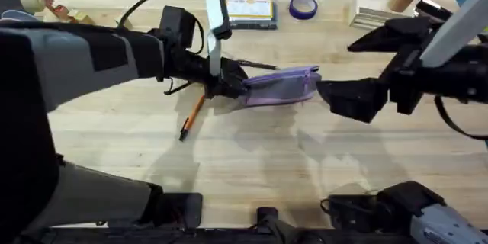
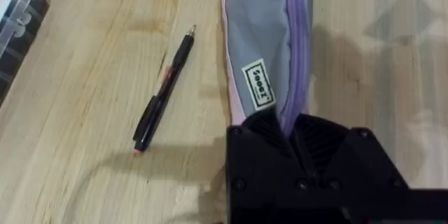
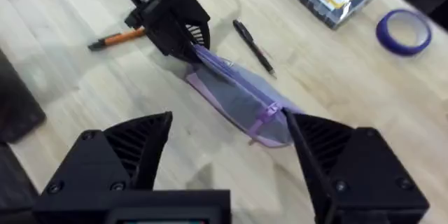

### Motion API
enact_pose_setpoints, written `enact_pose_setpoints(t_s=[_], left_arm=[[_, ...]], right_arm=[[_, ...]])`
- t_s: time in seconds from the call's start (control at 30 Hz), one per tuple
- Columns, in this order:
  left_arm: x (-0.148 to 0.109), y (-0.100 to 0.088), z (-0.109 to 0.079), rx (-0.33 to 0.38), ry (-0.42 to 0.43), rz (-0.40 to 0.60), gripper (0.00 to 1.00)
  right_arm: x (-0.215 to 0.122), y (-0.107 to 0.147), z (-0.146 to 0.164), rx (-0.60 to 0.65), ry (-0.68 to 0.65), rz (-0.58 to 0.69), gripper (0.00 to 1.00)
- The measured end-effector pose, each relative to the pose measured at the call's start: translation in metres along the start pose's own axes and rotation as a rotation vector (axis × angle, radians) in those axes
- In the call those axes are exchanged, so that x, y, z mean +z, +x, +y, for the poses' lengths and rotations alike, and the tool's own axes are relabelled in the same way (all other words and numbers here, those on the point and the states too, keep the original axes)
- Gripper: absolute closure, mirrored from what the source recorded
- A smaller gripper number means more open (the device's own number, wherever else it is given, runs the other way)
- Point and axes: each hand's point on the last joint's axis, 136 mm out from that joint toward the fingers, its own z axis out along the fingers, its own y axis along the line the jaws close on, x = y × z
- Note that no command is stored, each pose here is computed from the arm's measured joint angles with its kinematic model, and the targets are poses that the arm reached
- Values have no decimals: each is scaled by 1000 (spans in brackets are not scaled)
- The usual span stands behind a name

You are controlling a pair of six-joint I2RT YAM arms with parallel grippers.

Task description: Unzip the bag, pick up the pens from the table one at a time and place them inside, then zip the bag closed.

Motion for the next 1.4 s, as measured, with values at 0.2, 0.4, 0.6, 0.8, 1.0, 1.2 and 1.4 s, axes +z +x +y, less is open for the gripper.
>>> enact_pose_setpoints(t_s=[0.2, 0.4, 0.6, 0.8, 1.0, 1.2, 1.4], left_arm=[[0, 0, 0, 0, 0, 0, 958], [0, 0, 0, 0, 0, 0, 958], [0, 0, 0, 0, 0, 0, 958], [0, 0, 0, 0, 0, 0, 958], [0, 0, 0, 0, 0, 0, 958], [0, 0, 0, 0, 0, 0, 958], [0, 0, 0, 0, 0, 0, 958]], right_arm=[[0, 1, -3, 169, 19, 5, 3], [-1, 5, -15, 364, 92, 11, 3], [-1, 6, -18, 460, 110, 8, 3], [-1, 6, -19, 485, 117, 8, 3], [3, 8, -20, 494, 116, 24, 3], [21, 18, -25, 528, 112, 96, 3], [42, 31, -31, 595, 112, 182, 3]])
